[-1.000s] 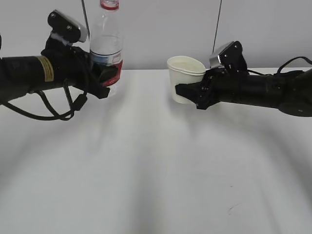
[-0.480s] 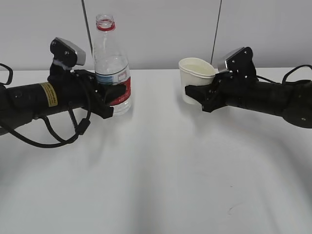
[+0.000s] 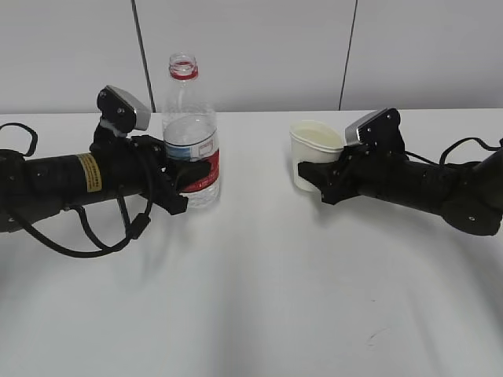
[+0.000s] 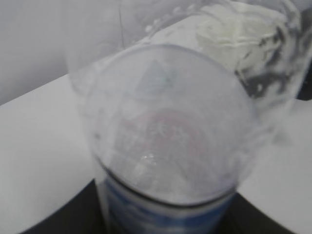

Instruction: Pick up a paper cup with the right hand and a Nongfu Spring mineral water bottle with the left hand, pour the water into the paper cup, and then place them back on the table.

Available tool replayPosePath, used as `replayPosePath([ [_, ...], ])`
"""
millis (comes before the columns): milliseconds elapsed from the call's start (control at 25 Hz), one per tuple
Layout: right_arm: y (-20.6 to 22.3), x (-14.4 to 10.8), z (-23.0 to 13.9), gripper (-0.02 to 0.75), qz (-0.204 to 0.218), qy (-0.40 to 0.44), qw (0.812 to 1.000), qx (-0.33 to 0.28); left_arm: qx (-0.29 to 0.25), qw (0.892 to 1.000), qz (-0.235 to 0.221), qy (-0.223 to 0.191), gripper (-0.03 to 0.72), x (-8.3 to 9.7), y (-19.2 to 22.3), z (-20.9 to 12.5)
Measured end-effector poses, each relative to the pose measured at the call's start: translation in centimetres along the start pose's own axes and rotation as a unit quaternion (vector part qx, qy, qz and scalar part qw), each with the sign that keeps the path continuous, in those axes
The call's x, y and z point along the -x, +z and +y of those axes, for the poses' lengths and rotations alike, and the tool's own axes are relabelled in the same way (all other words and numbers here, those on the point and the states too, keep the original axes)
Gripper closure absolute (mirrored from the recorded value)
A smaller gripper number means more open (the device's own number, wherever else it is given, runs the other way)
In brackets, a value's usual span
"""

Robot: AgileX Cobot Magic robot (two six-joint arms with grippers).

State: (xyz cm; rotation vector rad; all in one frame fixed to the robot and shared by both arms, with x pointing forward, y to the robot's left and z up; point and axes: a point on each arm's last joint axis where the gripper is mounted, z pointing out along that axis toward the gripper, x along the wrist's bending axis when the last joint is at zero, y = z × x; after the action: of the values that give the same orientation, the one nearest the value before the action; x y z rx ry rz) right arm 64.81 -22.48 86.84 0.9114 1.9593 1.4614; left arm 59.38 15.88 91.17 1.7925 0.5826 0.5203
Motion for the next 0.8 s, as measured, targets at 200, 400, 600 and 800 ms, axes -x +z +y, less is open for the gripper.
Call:
replayPosePath([
  [200,0.3,-0.1,-1.2,0.307,0.002,0.008,1.000,0.001,-0.008,0.999,-0.029,0.023,0.398,0.7,0.1,-0.2],
  [400,0.6,-0.2,-2.0,0.307,0.005,0.004,1.000,0.013,-0.013,0.998,-0.047,0.028,0.398,1.6,0.6,-0.4],
  [600,0.6,-0.2,-2.3,0.307,0.006,0.000,1.000,0.016,-0.015,0.998,-0.060,0.023,0.398,2.2,1.1,-1.0],
  [800,0.7,-0.3,-2.5,0.307,0.006,-0.013,1.000,0.020,-0.018,0.997,-0.068,0.013,0.398,2.4,1.4,-2.0],
])
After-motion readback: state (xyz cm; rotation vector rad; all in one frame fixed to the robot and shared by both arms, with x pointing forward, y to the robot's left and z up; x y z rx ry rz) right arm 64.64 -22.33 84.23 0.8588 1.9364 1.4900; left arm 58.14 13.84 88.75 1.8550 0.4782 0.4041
